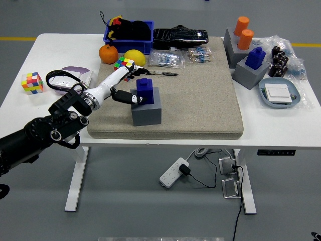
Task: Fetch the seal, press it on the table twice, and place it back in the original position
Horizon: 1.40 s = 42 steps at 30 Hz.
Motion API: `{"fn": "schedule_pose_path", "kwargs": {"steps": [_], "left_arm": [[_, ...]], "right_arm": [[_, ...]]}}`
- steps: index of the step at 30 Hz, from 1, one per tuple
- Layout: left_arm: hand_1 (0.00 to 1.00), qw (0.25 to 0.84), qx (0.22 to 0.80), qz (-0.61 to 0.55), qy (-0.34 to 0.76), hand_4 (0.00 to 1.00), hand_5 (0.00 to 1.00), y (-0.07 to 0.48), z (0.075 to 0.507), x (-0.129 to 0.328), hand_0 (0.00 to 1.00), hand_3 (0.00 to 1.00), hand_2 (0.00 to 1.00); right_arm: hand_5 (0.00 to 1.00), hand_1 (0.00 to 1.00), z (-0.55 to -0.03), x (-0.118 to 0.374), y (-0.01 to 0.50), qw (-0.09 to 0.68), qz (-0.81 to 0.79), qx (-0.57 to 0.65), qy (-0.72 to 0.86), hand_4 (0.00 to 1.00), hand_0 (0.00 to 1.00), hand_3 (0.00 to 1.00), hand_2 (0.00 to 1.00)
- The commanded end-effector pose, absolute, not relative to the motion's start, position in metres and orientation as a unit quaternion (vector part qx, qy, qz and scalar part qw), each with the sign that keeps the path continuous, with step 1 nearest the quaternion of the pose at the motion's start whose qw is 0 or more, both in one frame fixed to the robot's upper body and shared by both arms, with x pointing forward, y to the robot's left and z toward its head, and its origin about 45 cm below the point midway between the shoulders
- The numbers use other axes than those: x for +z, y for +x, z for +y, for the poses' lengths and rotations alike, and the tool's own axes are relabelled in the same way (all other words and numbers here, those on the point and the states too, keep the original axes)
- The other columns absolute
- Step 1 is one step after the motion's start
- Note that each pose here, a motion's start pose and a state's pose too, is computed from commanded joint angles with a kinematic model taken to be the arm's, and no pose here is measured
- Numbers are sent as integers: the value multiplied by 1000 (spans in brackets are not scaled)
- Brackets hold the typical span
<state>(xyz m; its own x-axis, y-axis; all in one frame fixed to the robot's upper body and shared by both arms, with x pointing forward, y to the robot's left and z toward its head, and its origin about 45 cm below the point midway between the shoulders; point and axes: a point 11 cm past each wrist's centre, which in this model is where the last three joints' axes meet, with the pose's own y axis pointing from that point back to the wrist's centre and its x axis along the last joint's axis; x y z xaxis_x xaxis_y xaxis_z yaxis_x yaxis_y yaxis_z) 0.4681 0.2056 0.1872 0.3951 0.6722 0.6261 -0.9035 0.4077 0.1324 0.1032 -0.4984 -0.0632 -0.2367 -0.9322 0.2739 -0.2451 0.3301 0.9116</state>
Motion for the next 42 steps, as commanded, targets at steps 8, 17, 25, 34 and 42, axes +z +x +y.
{"fn": "schedule_pose_path", "kwargs": {"steps": [8,17,25,34,42], "left_arm": [[998,827,477,-193,224,998,412,469,210,193,998,998,998],[998,822,491,-211,195,998,475,474,221,214,998,998,998],[968,736,607,-238,182,989,275,483,288,217,914,906,966],[909,637,693,-222,253,919,214,477,383,204,884,854,904],[897,578,724,-226,301,884,187,464,432,203,877,849,900]], "right_arm": [[505,711,-499,-63,102,444,-685,-388,428,724,812,685,680],[505,711,-498,-64,102,443,-685,-388,429,724,812,685,680],[505,710,-499,-63,102,443,-685,-388,428,725,812,685,681],[505,711,-499,-64,101,442,-686,-390,427,725,812,685,680],[505,711,-499,-62,105,439,-687,-387,430,725,812,684,679]]}}
